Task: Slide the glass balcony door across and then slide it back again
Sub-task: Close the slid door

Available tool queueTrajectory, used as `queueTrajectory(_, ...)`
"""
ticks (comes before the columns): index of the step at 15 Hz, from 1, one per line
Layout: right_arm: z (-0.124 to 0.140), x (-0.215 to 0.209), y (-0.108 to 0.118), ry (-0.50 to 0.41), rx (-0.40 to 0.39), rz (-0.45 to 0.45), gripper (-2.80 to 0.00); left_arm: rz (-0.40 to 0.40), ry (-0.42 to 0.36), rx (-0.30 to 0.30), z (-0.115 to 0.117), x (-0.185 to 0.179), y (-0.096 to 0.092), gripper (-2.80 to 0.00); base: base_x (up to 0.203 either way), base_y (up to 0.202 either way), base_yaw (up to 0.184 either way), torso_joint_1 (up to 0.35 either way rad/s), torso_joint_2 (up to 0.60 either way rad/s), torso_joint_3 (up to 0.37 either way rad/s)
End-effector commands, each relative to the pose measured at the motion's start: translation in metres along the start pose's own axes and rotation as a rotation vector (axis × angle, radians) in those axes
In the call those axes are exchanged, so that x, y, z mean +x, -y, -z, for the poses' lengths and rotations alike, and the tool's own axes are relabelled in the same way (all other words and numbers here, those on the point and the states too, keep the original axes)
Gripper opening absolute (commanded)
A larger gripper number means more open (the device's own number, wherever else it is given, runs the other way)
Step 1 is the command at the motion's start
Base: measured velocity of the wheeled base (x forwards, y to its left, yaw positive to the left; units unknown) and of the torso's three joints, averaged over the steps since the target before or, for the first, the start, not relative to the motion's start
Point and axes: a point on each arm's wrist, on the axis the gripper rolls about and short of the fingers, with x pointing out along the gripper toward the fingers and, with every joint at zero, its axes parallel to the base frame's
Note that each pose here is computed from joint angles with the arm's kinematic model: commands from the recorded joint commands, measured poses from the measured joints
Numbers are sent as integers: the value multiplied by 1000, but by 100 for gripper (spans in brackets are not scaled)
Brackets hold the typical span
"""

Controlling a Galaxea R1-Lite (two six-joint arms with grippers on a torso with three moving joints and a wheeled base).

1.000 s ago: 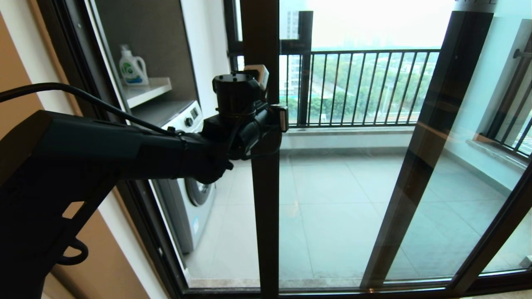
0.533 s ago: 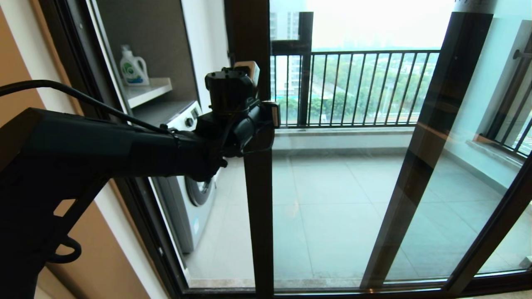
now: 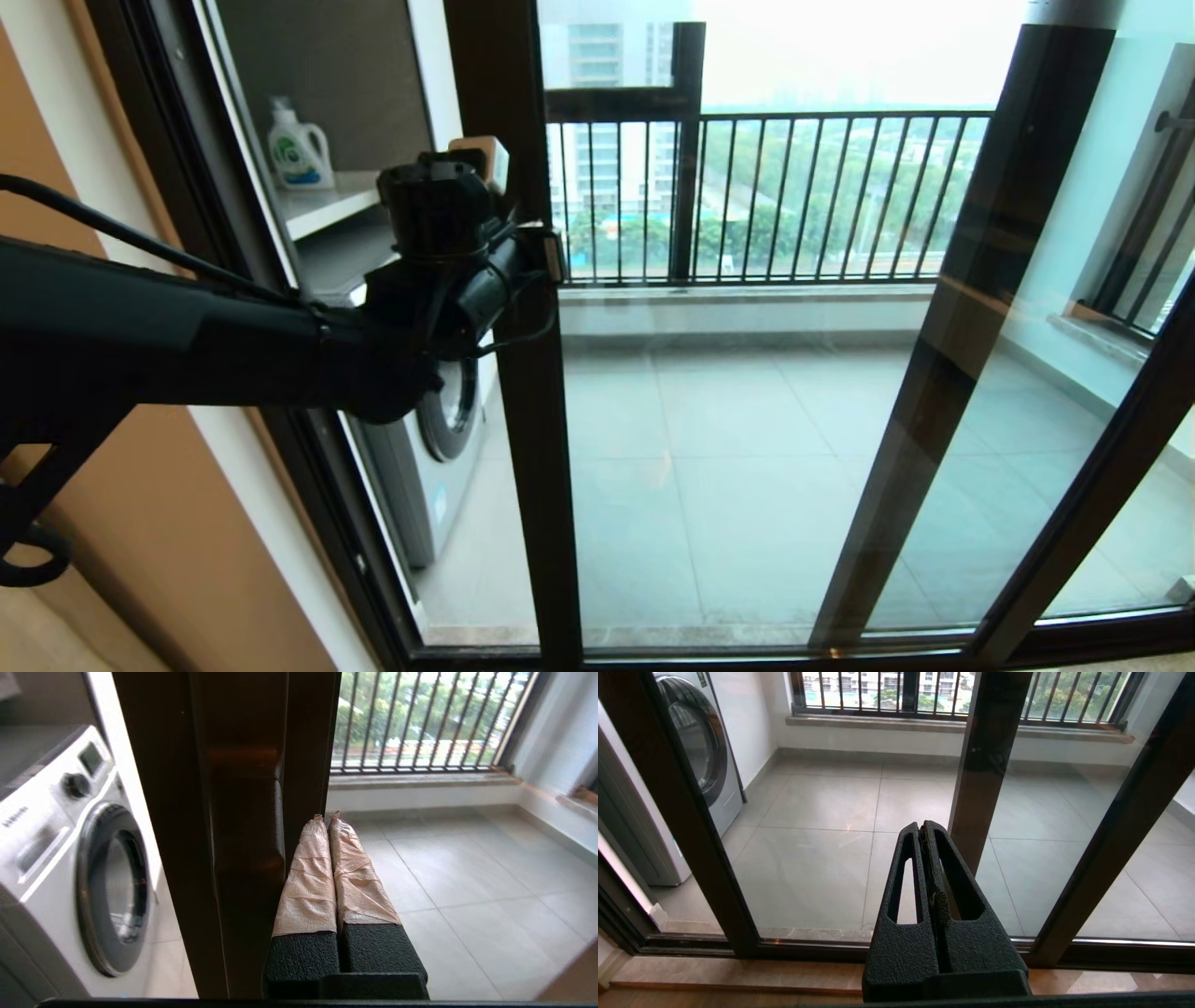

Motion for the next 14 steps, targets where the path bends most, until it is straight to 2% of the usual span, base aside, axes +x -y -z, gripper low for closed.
queueTrajectory(1, 3, 1, 0, -12, -1, -1, -280, -19, 32, 19, 2, -7, -15, -280, 0, 0, 0, 0, 0, 0)
queueTrajectory(9, 3, 1, 0, -12, 0, 0, -280, -36, 71, 11, -12, -16, -23, -280, 0, 0, 0, 0, 0, 0)
queueTrajectory(12, 3, 1, 0, -13, -1, -1, -280, -38, 33, 21, -8, -29, -29, -280, 0, 0, 0, 0, 0, 0)
queueTrajectory(14, 3, 1, 0, -13, 0, -2, -280, -61, 31, 27, -9, -37, -42, -280, 0, 0, 0, 0, 0, 0)
